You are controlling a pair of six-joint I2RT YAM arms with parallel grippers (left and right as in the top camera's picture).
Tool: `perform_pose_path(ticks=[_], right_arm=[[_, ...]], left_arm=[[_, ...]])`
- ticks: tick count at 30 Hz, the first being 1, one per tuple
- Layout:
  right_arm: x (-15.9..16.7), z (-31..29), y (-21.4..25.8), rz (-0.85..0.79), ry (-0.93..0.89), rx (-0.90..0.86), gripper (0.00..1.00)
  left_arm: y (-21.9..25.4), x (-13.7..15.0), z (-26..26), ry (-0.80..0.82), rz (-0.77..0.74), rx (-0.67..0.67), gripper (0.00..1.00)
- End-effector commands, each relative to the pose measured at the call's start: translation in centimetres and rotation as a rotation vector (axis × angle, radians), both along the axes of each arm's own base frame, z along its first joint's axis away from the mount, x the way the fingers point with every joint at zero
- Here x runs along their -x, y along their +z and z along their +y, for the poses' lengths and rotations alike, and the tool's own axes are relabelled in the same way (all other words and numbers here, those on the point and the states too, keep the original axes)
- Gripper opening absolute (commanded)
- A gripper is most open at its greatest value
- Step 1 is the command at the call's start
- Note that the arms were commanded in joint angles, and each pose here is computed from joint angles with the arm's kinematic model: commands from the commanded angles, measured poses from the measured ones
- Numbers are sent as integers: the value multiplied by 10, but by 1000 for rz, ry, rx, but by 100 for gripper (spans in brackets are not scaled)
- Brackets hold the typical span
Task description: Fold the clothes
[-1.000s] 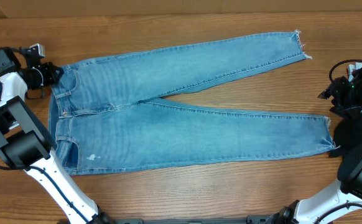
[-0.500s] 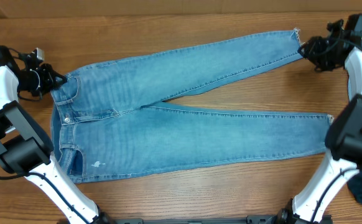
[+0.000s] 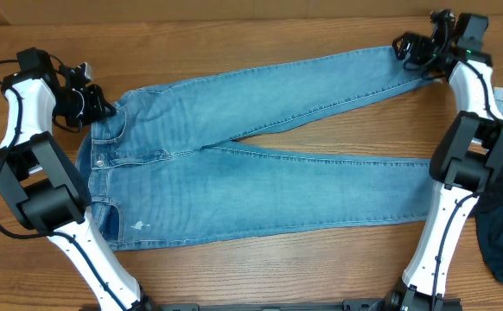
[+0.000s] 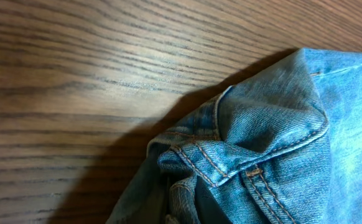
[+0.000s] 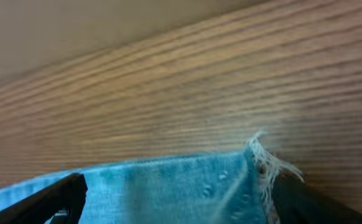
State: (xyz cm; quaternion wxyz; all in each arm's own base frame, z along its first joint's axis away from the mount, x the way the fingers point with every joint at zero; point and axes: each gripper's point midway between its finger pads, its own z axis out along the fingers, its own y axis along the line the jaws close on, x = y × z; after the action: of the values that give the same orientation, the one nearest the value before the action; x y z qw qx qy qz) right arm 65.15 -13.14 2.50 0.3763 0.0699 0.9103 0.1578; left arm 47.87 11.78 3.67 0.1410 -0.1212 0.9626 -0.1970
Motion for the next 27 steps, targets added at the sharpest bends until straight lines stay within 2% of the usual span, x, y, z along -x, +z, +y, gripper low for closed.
perform_pose_path(ticks=[1,3,5,7,10,12,14,16,20,24,27], right_arm=[[-2,-6,-10,8,-20,27,100],[1,-6,-23,32,-23,24,100],[7,-2,-37,71,-16,5,93],[11,1,-41,97,-13,-3,71],[15,3,-44,121,-18,-14,27],[18,4,-44,134,-17,-18,4],[19,4,-32,133,-18,-17,4],[16,-1,6,94,-39,7,3],[24,-20,123,-5,-145,112,4],[68,-32,243,-97,-273,167,4],[116,-29,274,-31,-290,156,4]], left_arm=[[15,0,3,16,-10,-23,4],[15,0,3,16,-10,-22,4],[15,0,3,16,-9,-23,4],[15,0,3,16,-10,-23,4],[15,0,3,16,-10,-22,4],[15,0,3,16,-10,-23,4],[15,-1,3,16,-10,-23,4],[18,-1,5,35,-7,-17,4],[54,-7,10,55,-55,-1,4],[134,-7,10,55,-148,-34,4],[188,22,-3,58,-161,-40,4]])
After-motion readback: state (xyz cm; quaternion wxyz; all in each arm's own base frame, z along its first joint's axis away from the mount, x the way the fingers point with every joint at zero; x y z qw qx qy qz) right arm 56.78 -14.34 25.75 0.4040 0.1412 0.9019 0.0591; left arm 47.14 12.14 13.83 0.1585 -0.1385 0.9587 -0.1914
